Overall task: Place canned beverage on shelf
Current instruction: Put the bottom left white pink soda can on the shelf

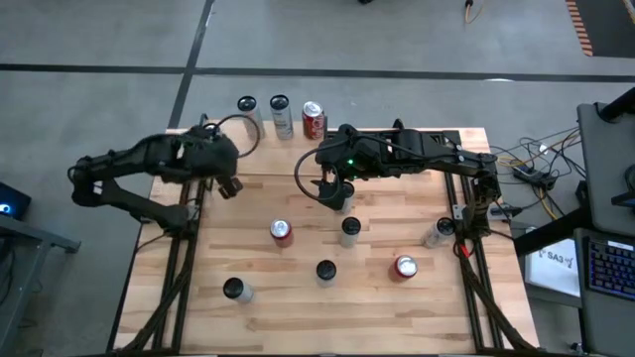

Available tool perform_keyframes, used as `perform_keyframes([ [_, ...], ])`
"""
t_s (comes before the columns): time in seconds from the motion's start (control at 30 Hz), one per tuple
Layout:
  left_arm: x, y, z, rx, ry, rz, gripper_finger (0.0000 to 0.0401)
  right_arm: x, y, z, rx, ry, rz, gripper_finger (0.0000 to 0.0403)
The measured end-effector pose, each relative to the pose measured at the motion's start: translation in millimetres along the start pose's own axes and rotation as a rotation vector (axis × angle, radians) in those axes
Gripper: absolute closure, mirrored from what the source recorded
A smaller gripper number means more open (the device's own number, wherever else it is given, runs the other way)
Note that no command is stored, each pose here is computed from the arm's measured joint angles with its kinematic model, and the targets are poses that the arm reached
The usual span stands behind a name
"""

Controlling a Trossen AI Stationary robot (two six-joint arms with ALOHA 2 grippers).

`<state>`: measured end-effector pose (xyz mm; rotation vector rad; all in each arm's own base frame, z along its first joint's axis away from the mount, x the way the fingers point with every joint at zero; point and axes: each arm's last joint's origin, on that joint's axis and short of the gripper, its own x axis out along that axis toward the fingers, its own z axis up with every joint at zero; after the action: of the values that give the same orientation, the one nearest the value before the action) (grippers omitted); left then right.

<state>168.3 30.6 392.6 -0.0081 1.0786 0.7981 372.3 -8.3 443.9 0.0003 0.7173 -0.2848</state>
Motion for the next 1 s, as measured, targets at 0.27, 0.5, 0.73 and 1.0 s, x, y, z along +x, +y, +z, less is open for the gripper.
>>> perform_keyframes([
  [0.27,29.1,24.3,14.0,0.011,0.182,0.009,0.0401,0.0,0.0,-1.2,-0.011,0.012,0.003,0.0076],
  [0.5,39.9,43.6,14.4,-0.060,0.232,0.064,0.0401,0.0,-0.1,-2.5,-0.014,0.026,0.002,0.0076],
  [0.73,41.8,49.4,15.0,-0.064,0.227,0.087,0.0401,0.0,-0.1,-2.5,-0.026,0.025,0.002,0.0076],
  [1.0,43.1,50.3,21.6,-0.061,0.161,0.121,0.0401,0.0,-0.1,-2.3,-0.027,0.024,0.002,0.0076],
])
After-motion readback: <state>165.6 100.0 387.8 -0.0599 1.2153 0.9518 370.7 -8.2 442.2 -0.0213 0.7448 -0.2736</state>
